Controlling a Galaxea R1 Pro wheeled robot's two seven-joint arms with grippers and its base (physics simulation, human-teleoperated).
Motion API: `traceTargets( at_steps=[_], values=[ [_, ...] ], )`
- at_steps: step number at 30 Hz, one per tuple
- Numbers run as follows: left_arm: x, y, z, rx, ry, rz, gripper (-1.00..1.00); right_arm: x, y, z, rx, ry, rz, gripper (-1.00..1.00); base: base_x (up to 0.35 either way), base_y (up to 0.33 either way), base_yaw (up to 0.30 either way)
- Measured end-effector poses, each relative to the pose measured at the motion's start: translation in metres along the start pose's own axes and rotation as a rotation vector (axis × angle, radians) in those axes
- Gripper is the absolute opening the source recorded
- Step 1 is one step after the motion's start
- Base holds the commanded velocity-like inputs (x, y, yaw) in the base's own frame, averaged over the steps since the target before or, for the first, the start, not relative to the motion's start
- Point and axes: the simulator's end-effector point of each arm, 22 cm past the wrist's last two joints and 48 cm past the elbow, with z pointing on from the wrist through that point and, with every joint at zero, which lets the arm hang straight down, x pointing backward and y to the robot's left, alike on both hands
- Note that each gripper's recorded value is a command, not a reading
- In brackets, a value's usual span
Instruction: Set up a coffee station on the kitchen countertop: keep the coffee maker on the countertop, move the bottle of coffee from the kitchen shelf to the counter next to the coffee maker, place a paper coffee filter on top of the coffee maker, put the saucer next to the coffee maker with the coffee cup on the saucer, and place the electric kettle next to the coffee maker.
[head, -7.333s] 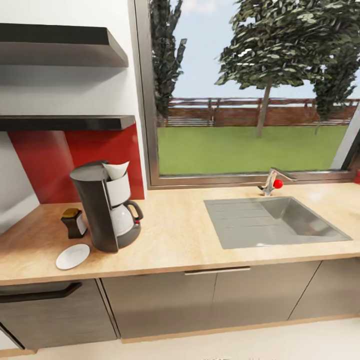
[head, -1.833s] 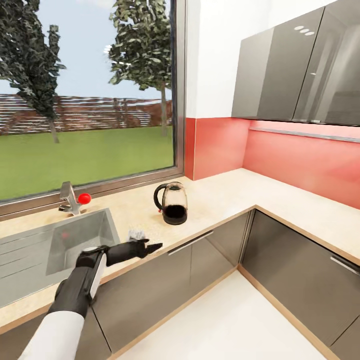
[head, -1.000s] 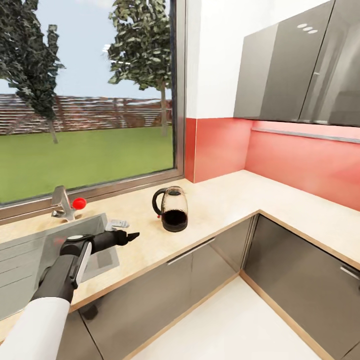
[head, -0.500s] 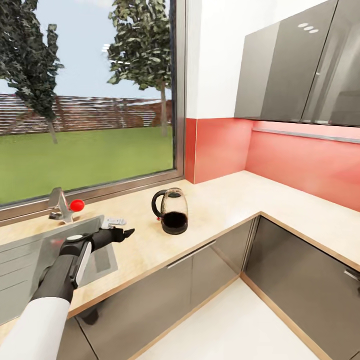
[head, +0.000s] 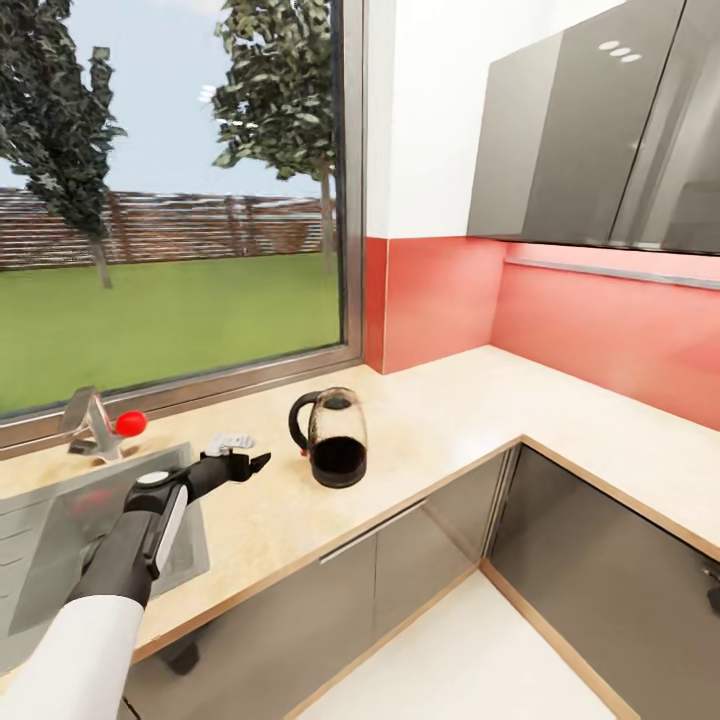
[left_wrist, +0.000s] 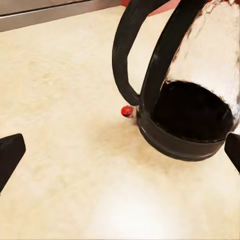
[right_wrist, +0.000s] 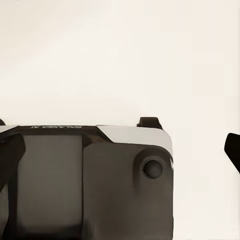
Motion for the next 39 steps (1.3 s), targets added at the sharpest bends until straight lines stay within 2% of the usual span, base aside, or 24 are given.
traceTargets(
  at_steps=[16, 19, 22, 28, 34, 39],
  values=[
    [-0.004, 0.006, -0.001, -0.017, -0.021, 0.013, 1.0, 0.0, 0.0, 0.0, 0.0, 0.0, 0.0, 1.0, 0.098, -0.014, 0.0],
    [0.004, 0.004, -0.001, -0.014, -0.027, 0.02, 1.0, 0.0, 0.0, 0.0, 0.0, 0.0, -0.001, 1.0, 0.012, 0.0, 0.0],
    [0.016, -0.002, -0.001, -0.006, -0.071, 0.045, 1.0, 0.0, 0.0, 0.0, 0.0, 0.001, -0.001, 1.0, 0.002, 0.0, 0.0],
    [0.051, -0.007, 0.009, -0.012, -0.052, 0.024, 1.0, 0.0, 0.0, 0.0, 0.0, 0.0, -0.001, 1.0, 0.0, 0.0, 0.0],
    [0.049, -0.003, 0.009, -0.036, -0.097, 0.033, 1.0, 0.0, 0.0, 0.0, 0.0, -0.001, -0.001, 1.0, 0.106, 0.0, 0.0],
    [0.049, -0.001, 0.01, -0.041, -0.098, 0.033, 1.0, 0.002, 0.0, 0.0, 0.0, 0.003, -0.001, 1.0, 0.104, 0.0, 0.0]
  ],
)
